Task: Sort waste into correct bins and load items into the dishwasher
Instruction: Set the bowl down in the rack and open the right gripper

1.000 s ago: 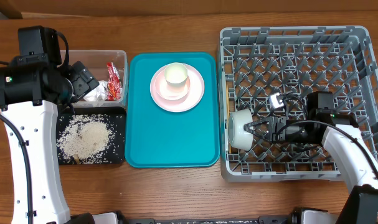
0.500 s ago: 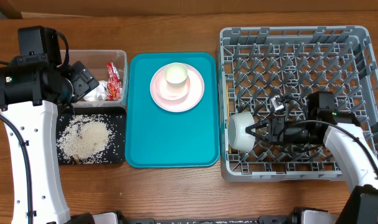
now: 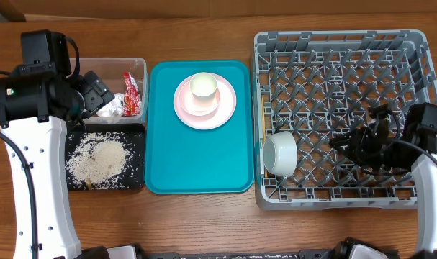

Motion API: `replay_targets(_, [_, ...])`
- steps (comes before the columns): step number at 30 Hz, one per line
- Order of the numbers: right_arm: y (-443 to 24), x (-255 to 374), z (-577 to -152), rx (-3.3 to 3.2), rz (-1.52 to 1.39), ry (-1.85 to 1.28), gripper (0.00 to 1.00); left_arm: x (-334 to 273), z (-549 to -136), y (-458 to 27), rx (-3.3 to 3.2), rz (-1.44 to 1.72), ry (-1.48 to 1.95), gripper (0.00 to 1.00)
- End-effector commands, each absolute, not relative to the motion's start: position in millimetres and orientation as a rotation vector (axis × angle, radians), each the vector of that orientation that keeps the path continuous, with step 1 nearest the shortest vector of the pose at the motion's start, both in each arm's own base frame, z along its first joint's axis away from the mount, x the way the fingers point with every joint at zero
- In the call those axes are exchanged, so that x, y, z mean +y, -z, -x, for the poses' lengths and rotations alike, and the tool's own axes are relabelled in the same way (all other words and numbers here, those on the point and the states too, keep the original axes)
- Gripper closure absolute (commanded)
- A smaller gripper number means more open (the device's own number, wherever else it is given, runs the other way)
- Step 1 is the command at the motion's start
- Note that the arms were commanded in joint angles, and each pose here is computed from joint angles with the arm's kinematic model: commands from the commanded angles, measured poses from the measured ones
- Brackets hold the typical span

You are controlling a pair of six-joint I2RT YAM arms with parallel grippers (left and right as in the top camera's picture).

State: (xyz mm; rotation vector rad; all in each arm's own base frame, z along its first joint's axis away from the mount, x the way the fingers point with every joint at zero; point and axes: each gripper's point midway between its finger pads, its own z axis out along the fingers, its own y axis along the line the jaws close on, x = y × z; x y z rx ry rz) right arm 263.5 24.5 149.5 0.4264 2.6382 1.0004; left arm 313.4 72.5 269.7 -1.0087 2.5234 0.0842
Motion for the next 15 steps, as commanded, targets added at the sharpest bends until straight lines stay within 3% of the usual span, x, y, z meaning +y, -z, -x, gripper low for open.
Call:
replay_targets(1, [-170.8,15.6,-264.2,2.602,-0.458,-0.850,0.81,72.7,-314.1,-270.0,2.528,0.993,-0.090,0.00])
replay_targets(8, [-194.2,53.7,-253.1,2.572,-0.220,-0.855,0.95,72.7,-314.1,-270.0,2.528,0.993,-0.090,0.00])
replay_targets(15, [-188.5,111.4,-238.9,2.659,0.049,-0.799,0.96,72.7,-314.1,-270.0,2.528,0.993,-0.090,0.00])
